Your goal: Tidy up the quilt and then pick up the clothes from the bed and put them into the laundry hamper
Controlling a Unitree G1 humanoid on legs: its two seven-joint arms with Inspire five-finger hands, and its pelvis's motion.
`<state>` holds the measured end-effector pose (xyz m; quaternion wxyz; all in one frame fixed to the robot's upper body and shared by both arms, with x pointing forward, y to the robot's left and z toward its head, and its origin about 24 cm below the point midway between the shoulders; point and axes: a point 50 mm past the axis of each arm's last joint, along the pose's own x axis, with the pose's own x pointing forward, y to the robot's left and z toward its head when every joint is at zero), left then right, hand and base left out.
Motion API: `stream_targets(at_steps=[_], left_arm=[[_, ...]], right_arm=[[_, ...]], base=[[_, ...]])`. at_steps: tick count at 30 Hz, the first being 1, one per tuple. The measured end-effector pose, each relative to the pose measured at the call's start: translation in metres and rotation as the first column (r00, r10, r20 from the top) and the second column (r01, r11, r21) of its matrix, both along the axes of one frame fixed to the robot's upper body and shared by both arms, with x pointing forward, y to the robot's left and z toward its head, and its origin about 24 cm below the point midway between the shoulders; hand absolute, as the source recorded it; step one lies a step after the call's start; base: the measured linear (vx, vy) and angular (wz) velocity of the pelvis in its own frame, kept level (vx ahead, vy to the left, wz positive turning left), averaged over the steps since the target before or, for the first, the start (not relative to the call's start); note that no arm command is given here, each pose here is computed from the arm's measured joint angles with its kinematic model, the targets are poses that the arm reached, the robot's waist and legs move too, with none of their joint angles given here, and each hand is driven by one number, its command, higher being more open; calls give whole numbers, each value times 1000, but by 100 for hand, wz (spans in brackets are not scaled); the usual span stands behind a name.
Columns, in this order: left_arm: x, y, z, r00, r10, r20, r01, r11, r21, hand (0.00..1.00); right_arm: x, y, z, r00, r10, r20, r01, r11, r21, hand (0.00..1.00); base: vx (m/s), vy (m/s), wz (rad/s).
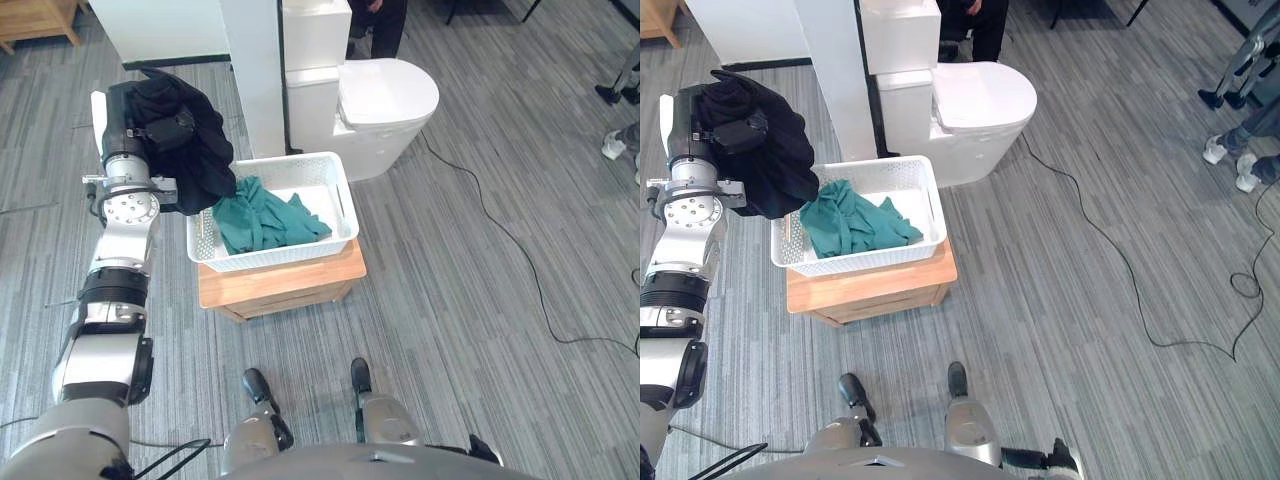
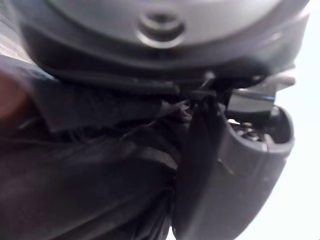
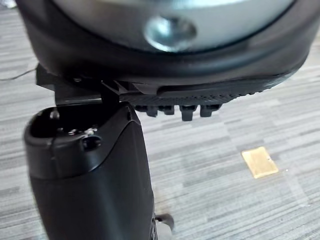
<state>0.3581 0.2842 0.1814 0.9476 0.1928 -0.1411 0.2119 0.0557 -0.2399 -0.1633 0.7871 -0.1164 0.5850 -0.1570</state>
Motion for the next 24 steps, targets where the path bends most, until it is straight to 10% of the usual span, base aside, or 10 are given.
stream_targets(at_steps=[9, 10, 24], left_arm=[[-10, -8, -54, 984, -37, -173, 43, 999, 27, 0], [-10, -10, -62, 977, -40, -211, 49, 998, 35, 100], [-9, -36, -85, 964, -102, -244, 89, 994, -65, 100]], right_arm=[[6, 2, 1, 1000, 9, 22, -9, 1000, 4, 100], [6, 4, 0, 1000, 8, 23, -8, 1000, 9, 100], [17, 11, 2, 997, 7, 78, -10, 999, 39, 100]], base=[[24, -10, -11], [85, -22, -11], [18, -16, -10]])
